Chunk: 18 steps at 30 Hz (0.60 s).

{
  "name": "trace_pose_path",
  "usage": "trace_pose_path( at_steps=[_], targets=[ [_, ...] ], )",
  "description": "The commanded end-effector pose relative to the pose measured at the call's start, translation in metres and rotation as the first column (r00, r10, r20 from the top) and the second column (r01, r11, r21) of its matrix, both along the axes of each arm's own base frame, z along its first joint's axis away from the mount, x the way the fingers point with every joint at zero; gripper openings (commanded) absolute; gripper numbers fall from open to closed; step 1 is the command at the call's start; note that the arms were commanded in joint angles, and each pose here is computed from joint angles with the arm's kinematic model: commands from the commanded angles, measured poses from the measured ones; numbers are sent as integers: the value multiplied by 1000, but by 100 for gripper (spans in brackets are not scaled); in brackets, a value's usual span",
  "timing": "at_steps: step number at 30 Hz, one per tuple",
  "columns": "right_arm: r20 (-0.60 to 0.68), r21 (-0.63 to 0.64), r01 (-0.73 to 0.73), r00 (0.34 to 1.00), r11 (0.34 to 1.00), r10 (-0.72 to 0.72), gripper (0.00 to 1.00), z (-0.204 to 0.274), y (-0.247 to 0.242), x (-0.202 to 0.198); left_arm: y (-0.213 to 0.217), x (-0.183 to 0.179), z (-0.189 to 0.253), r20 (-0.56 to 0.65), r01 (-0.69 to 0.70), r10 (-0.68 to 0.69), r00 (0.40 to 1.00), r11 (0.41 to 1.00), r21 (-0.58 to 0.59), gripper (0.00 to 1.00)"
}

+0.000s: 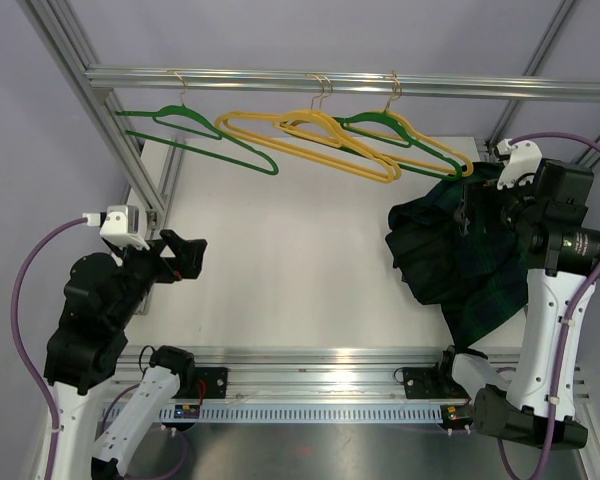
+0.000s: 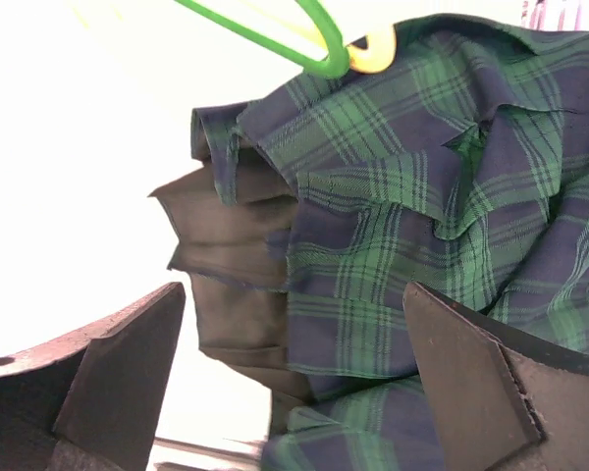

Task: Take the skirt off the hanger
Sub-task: Place the skirt into the basket

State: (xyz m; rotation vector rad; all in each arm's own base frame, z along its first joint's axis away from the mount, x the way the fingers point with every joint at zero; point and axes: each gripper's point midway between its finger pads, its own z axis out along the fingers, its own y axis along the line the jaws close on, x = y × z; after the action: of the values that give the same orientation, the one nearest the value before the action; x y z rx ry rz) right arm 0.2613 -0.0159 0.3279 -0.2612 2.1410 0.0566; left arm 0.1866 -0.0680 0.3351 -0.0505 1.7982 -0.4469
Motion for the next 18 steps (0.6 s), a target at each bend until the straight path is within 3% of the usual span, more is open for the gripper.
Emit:
trace_pose_path(
  at_steps=[1,5,9,18],
  targets=[
    [66,96,95,993,991,-102,99,23,0,6,6,-7,13,36,-13,12,999,1000,22,99],
    [131,140,270,949,953,-288,99,34,-22,15,15,-8,12,32,-54,53,998,998,39,99],
    [146,151,361,913,920,-382,100,33,-36,17,18,-10,8,30,-71,70,997,997,30,99],
    [113,174,419,890,891,-441,100,16,-43,19,20,-11,8,30,-89,88,996,996,18,99]
  ],
)
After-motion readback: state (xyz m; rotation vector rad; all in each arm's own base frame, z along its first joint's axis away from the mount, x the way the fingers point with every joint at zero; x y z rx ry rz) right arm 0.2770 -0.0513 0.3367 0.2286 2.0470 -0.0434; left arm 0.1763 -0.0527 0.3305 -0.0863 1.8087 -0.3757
